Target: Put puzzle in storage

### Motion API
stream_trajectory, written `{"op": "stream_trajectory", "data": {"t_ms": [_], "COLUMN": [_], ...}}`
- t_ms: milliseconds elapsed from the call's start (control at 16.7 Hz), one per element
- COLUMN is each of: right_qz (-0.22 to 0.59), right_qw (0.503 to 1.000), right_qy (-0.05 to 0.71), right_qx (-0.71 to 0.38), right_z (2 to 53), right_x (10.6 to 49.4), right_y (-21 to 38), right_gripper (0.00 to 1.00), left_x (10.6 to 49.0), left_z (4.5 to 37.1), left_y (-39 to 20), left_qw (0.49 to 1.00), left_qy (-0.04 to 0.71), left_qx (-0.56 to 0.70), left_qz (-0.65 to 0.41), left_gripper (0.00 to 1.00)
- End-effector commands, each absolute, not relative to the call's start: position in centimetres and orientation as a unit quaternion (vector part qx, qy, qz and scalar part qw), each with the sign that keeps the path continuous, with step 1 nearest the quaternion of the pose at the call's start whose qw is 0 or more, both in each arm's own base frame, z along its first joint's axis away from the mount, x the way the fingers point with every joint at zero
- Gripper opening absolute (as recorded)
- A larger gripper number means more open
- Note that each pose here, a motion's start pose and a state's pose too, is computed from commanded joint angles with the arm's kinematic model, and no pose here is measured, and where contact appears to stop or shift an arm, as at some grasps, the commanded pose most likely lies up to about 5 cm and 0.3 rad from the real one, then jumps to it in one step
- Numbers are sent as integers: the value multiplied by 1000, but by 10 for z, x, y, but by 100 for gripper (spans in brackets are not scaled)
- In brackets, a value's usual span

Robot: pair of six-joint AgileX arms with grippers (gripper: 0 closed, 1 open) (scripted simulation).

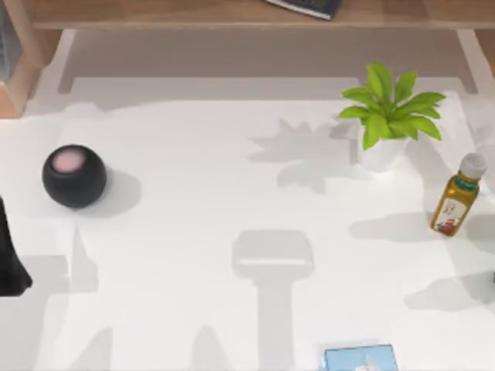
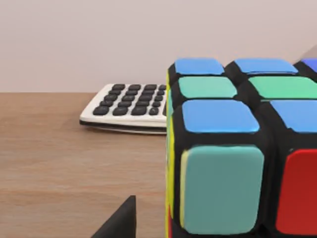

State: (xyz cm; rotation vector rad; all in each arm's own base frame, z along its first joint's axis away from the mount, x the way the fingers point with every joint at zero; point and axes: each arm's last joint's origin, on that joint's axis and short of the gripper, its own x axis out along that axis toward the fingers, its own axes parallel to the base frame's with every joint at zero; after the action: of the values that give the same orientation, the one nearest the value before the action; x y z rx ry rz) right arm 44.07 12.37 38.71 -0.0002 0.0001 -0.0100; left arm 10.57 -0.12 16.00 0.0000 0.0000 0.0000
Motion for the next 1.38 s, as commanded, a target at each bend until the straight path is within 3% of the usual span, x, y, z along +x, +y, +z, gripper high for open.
{"op": "stream_trajectory", "data": {"t_ms": [540, 1380], "right_qz": [-5, -3], "right_qw": [1000, 1000], "right_qy": [0, 0], "right_qx": [0, 1], "right_z": [387, 405], "right_x": [441, 423], "right_y": [124, 125], "right_gripper": [2, 0], "left_x": [106, 106], "left_z": [160, 160], "left_y": [-1, -1], "left_qw": [1000, 1000], "left_qy": [0, 0], "left_qx": [0, 0], "left_qz": [0, 0], "left_gripper": [100, 100]}}
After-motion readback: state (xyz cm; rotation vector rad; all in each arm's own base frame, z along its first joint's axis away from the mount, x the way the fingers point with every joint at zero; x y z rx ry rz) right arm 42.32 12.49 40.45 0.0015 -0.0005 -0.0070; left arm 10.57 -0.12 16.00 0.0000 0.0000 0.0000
